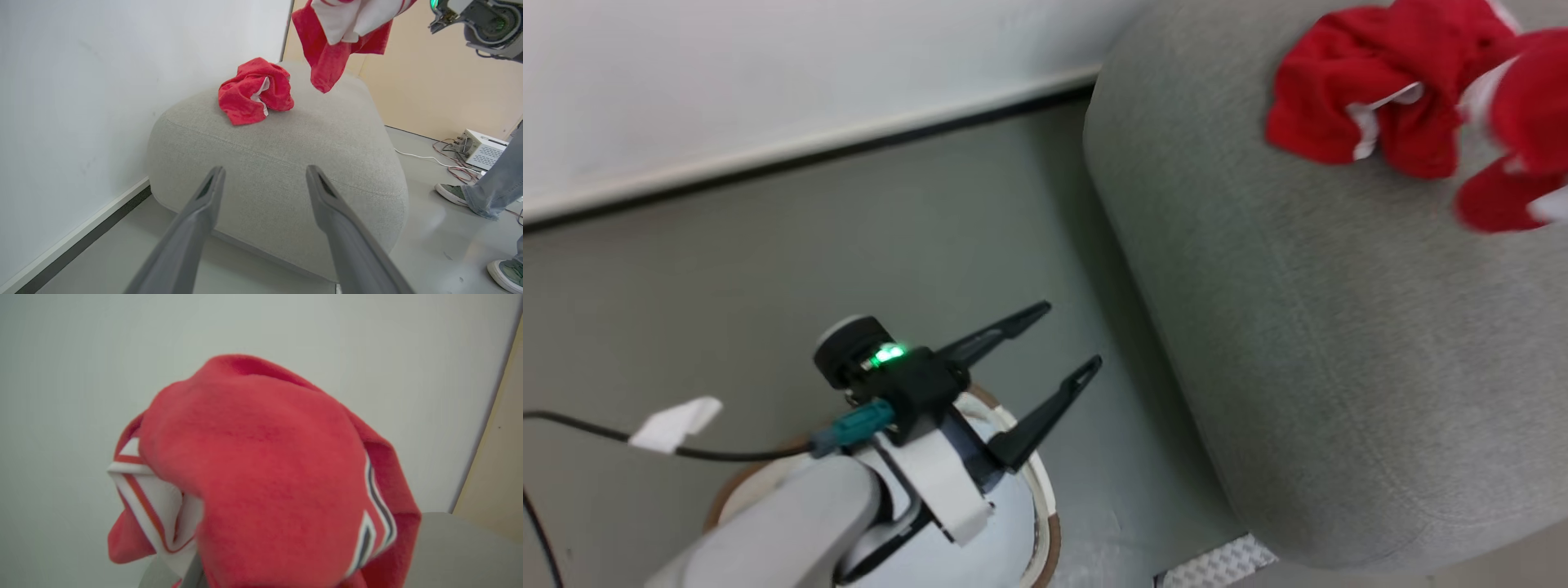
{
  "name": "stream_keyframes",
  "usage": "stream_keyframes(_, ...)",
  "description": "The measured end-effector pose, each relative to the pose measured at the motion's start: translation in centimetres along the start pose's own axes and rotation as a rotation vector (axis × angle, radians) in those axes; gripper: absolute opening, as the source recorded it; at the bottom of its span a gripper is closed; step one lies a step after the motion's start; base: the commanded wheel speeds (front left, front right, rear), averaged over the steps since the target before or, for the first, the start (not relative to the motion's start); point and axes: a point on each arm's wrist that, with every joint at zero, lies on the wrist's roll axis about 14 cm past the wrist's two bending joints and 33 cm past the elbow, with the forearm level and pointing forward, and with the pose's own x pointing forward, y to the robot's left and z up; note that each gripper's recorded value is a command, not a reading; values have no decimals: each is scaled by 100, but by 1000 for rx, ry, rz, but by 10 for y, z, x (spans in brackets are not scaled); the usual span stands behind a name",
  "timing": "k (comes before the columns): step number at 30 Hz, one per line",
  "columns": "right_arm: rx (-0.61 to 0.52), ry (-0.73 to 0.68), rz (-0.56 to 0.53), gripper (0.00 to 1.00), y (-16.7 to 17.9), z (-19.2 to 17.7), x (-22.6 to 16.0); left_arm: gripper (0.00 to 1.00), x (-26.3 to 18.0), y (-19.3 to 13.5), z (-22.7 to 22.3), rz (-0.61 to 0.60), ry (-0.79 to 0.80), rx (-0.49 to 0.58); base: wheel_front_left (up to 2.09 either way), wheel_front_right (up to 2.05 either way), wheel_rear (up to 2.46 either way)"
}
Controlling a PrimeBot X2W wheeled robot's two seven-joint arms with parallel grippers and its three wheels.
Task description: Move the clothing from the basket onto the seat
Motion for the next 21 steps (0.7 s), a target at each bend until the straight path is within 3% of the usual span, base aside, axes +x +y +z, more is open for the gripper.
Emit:
stream_keyframes(4,-22,-3,-82,0,-30,-9,26,100,-14,31,-26,41,30,-31,0,0,0)
stream_keyframes(8,-66,89,-162,0,-61,-40,44,100,-27,55,-53,79,57,-67,0,0,0)
stream_keyframes(12,-70,325,-193,0,-68,-108,49,100,-40,70,-81,108,86,-105,0,0,0)
stream_keyframes(15,-61,583,-192,0,-62,-170,35,100,-49,77,-93,137,99,-123,0,0,0)
stream_keyframes(18,-65,779,-204,0,-63,-208,19,100,-57,82,-95,167,104,-123,0,0,0)
stream_keyframes(20,-47,872,-192,3,-54,-222,12,100,-58,82,-92,177,99,-121,0,0,0)
stream_keyframes(21,-30,910,-199,17,-53,-227,8,100,-58,83,-90,184,95,-117,0,0,0)
